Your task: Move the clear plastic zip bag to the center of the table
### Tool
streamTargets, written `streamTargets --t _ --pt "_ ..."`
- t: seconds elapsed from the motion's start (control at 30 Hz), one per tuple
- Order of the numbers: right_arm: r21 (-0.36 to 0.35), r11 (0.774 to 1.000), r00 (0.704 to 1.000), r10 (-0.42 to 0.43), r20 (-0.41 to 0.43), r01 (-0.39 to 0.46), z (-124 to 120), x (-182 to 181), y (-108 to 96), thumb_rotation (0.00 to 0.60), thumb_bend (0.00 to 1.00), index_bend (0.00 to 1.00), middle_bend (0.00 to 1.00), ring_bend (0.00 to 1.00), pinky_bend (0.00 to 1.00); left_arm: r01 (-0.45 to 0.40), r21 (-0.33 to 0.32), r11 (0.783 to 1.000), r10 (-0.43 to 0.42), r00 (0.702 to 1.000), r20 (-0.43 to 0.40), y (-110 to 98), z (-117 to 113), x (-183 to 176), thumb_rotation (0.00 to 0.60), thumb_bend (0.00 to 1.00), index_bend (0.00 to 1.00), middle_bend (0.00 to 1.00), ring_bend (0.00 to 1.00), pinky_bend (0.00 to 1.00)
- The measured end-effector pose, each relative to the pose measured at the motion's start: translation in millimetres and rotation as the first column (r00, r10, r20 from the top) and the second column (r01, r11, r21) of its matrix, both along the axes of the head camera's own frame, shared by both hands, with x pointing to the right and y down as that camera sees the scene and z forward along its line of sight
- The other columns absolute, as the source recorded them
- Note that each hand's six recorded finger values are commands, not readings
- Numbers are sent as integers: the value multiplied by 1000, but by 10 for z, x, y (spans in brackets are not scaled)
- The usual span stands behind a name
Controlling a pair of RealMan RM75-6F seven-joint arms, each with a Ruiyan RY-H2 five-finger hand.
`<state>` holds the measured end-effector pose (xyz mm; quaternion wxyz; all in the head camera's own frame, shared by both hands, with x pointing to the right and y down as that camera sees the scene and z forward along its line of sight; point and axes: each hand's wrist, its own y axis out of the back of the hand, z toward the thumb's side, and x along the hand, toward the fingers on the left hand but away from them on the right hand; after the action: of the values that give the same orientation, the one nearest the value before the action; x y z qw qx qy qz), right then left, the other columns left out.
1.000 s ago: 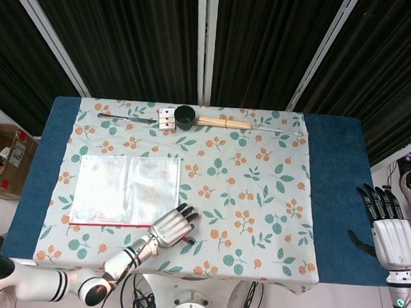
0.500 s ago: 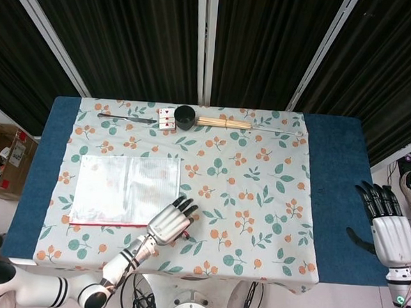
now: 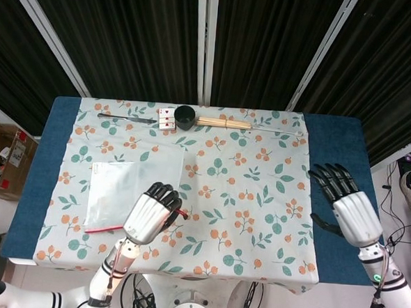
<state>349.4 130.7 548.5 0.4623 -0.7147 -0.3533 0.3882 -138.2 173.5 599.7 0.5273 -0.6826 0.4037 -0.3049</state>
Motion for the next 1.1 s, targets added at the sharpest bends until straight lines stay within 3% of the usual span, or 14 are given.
streamTargets --t 0.1,0.27,0.53,0.83,1.1 --pt "-21 997 997 -76 30 76 -4 -273 -131 600 127 24 69 0 50 28 66 997 -27 999 -16 -17 -133 -23 600 400 749 702 596 671" --pt "-79 977 979 -195 56 200 46 -759 -325 600 127 60 91 0 50 61 119 991 -57 998 -33 -19 -279 -37 600 394 752 792 692 732" --pt "-179 905 921 -367 127 385 201 -1720 -577 600 147 202 126 0 52 69 136 988 -63 997 -49 12 -361 -22 600 394 755 839 738 741" --pt "-291 835 878 -397 266 466 417 -2496 -674 600 160 281 139 0 53 83 132 988 -78 996 -46 1 -374 -99 600 393 759 838 738 741" --pt "-332 804 859 -389 333 493 519 -2829 -716 600 176 308 157 0 53 94 126 988 -87 995 -53 -3 -368 -132 600 392 761 837 737 737"
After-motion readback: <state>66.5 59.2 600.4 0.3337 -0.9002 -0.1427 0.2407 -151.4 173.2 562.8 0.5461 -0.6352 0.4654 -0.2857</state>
